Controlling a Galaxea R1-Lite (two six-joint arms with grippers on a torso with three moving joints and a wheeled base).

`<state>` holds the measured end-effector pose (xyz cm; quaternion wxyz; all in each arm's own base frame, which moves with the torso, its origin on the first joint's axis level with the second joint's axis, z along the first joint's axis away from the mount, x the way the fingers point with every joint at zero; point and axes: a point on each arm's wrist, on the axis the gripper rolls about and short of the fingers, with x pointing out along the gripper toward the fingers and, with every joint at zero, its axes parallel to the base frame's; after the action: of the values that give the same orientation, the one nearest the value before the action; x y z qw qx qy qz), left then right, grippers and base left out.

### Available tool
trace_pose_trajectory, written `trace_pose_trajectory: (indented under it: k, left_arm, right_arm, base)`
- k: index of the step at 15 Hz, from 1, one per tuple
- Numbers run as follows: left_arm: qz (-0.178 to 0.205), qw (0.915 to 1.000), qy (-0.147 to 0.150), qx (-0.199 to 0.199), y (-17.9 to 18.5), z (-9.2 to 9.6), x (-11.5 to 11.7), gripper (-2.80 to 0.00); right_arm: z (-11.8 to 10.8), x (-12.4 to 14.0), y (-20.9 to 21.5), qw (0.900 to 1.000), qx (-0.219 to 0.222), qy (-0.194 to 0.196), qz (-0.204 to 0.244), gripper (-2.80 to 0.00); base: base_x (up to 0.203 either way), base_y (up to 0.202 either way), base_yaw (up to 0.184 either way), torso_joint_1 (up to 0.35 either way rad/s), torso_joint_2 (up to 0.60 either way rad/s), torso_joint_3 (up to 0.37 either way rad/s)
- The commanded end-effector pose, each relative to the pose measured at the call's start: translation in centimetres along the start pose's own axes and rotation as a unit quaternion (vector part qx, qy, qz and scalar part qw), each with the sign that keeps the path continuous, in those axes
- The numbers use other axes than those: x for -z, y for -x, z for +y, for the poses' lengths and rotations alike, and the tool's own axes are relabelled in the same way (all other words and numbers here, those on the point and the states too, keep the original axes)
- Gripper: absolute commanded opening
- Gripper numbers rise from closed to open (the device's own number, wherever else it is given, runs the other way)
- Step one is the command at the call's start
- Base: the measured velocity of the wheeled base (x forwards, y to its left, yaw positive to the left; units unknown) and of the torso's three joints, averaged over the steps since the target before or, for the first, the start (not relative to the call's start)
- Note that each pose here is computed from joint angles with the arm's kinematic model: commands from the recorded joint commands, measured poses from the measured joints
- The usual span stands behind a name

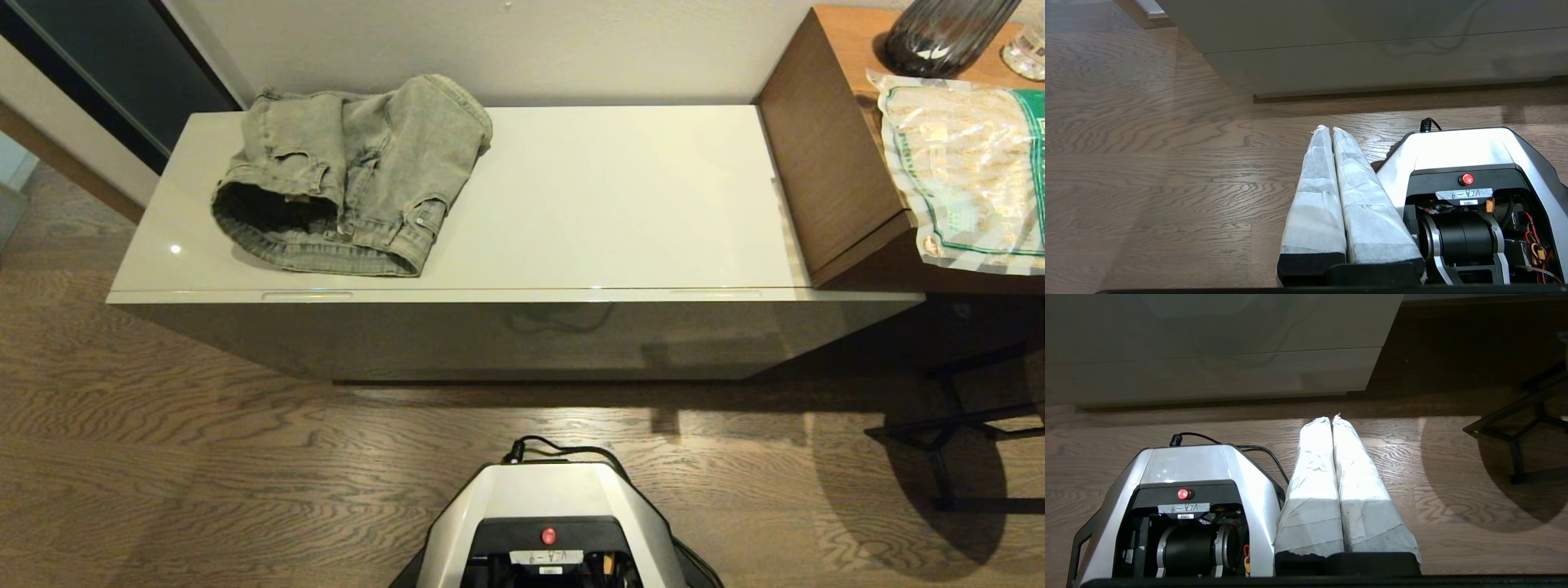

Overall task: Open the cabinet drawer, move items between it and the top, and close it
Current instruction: Open the drawer

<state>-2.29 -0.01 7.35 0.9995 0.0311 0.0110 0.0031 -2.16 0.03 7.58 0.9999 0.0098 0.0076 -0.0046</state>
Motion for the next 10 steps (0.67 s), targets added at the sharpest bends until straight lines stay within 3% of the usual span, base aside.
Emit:
trace_pose_trajectory:
  k: [1, 10]
  left_arm:
    - [0.001, 1.0, 0.0, 0.0, -0.01, 0.0, -0.01, -2.8]
    - [0.001, 1.0, 0.0, 0.001, -0.02, 0.0, 0.03, -2.8]
  right_arm:
    - [0.0, 0.02, -0.02, 1.0, 0.0, 0.0, 0.001, -2.8]
    - [0.0, 0.02, -0.02, 1.0, 0.0, 0.0, 0.001, -2.8]
  base:
    - [0.0, 0.0, 0.0, 0.0, 0.0, 0.0]
    - [0.0, 0.0, 0.0, 0.0, 0.0, 0.0]
